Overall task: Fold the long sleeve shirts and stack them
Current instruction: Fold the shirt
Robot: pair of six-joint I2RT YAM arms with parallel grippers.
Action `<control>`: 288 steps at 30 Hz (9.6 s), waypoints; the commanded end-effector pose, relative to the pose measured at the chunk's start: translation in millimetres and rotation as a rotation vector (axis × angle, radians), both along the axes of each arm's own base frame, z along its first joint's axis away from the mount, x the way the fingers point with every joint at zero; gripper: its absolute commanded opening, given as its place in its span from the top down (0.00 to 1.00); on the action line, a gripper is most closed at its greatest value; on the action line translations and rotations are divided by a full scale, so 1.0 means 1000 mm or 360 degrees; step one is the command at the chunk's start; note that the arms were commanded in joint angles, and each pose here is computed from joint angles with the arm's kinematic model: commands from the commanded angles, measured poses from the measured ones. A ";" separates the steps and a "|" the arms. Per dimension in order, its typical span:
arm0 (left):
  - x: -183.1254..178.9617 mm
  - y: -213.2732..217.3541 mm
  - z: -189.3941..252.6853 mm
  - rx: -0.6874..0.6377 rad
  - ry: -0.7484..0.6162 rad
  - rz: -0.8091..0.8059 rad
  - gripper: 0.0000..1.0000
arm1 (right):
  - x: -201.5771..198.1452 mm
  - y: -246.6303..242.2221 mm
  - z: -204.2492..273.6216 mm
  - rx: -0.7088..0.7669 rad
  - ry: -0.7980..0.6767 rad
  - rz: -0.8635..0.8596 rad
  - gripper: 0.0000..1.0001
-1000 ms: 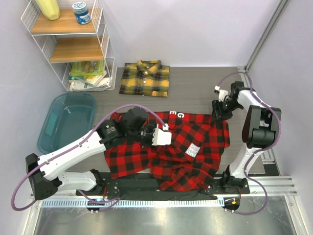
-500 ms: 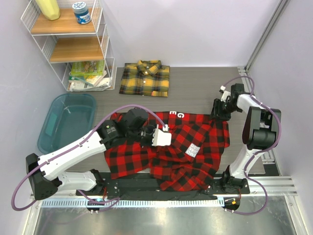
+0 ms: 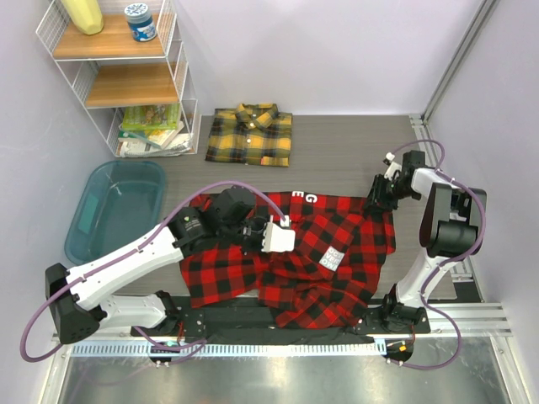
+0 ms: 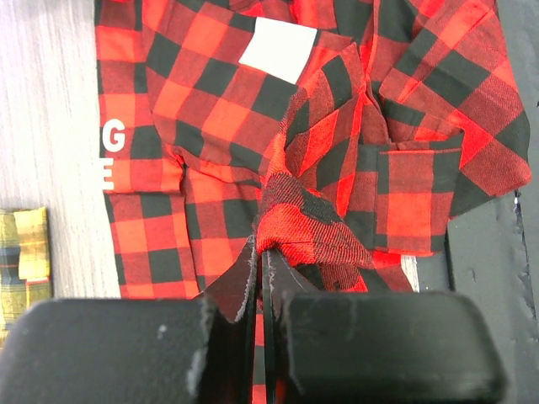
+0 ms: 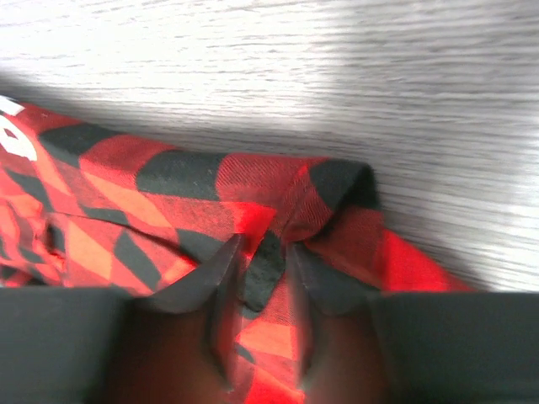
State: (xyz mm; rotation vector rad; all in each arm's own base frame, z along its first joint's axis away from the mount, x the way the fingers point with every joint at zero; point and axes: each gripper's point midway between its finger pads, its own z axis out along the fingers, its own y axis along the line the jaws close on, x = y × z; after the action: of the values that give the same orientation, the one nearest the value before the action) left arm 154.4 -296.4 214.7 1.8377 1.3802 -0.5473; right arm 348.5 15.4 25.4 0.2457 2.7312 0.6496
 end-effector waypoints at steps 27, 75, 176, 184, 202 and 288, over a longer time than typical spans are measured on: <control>0.010 -0.004 0.004 -0.0087 -0.0039 0.0085 1.00 | 0.039 -0.032 0.018 -0.0129 -0.0094 0.0110 0.68; 0.221 0.226 -0.098 -0.0060 0.0638 0.1874 0.59 | 0.017 0.028 0.098 -0.0455 -0.0351 0.0842 0.53; 0.116 -0.004 0.125 -0.0438 -0.0062 0.0596 1.00 | -0.113 0.116 0.157 -0.0053 -0.1177 0.1355 0.04; 0.123 -0.004 0.134 -0.0466 -0.0146 0.0598 1.00 | -0.085 0.124 0.142 -0.0027 -0.1153 0.1248 0.04; 0.097 0.006 0.176 -0.0631 -0.0147 0.0532 1.00 | -0.059 0.126 0.091 -0.0051 -0.1110 0.1105 0.34; 0.169 0.196 -0.118 0.0639 0.0097 0.0652 1.00 | 0.008 0.093 0.193 -0.0812 -0.1597 0.1902 0.99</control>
State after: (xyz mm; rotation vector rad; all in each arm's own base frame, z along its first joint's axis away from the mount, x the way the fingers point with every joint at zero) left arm 304.0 -98.8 86.9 1.7946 2.0091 -0.1409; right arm 330.4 105.9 187.5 -1.4831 1.8013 0.2270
